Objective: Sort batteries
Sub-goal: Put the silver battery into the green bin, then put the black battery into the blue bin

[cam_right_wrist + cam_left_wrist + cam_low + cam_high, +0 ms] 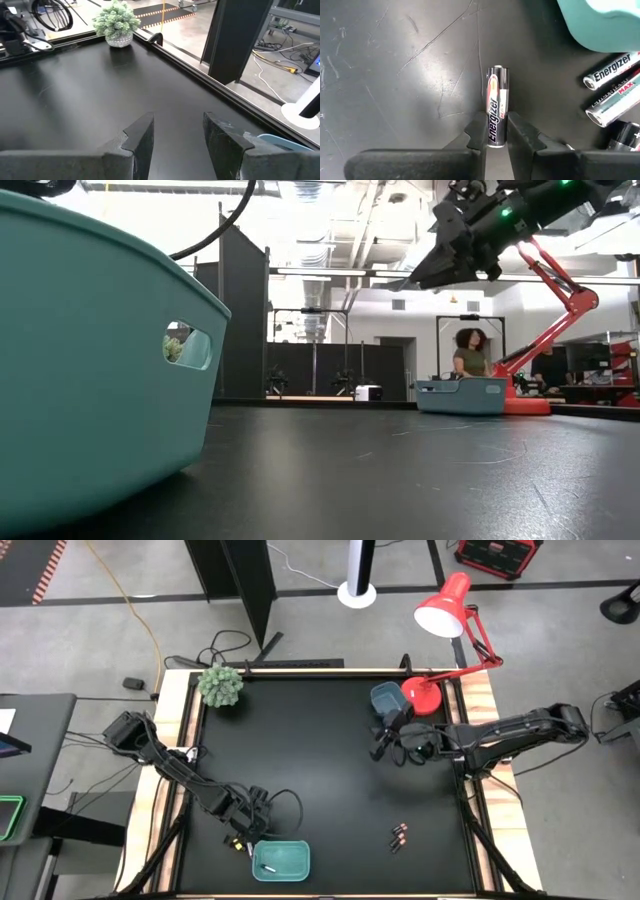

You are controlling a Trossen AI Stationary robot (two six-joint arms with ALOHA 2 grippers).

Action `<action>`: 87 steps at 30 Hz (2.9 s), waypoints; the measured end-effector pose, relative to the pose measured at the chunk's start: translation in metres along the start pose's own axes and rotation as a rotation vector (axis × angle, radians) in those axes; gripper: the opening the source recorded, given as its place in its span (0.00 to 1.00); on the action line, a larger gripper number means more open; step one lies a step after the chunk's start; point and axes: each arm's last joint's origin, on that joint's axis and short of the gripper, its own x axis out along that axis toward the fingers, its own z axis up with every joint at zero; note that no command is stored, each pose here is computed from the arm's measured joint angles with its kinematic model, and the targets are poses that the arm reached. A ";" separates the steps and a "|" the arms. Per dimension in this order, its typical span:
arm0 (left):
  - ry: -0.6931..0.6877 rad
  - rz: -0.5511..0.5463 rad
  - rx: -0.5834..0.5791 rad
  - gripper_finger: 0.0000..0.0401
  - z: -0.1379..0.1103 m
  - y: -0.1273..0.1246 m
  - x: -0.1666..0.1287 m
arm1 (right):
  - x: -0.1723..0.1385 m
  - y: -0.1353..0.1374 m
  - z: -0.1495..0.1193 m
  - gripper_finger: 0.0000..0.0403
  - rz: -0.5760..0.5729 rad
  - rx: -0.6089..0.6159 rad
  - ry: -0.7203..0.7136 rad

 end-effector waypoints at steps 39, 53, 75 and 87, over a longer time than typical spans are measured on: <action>-0.546 -0.176 0.144 0.11 0.019 -0.026 -0.088 | -0.007 0.009 -0.002 0.45 0.047 -0.043 -0.002; -0.479 -0.211 0.074 0.22 0.030 -0.036 -0.051 | -0.015 0.017 -0.005 0.45 0.096 -0.070 -0.003; -0.482 0.030 -0.086 0.32 0.003 -0.012 -0.100 | -0.089 0.091 -0.074 0.56 0.660 -0.264 0.288; -0.393 0.062 -0.189 0.32 -0.017 -0.003 -0.113 | -0.114 0.118 -0.106 0.53 0.606 -0.363 0.574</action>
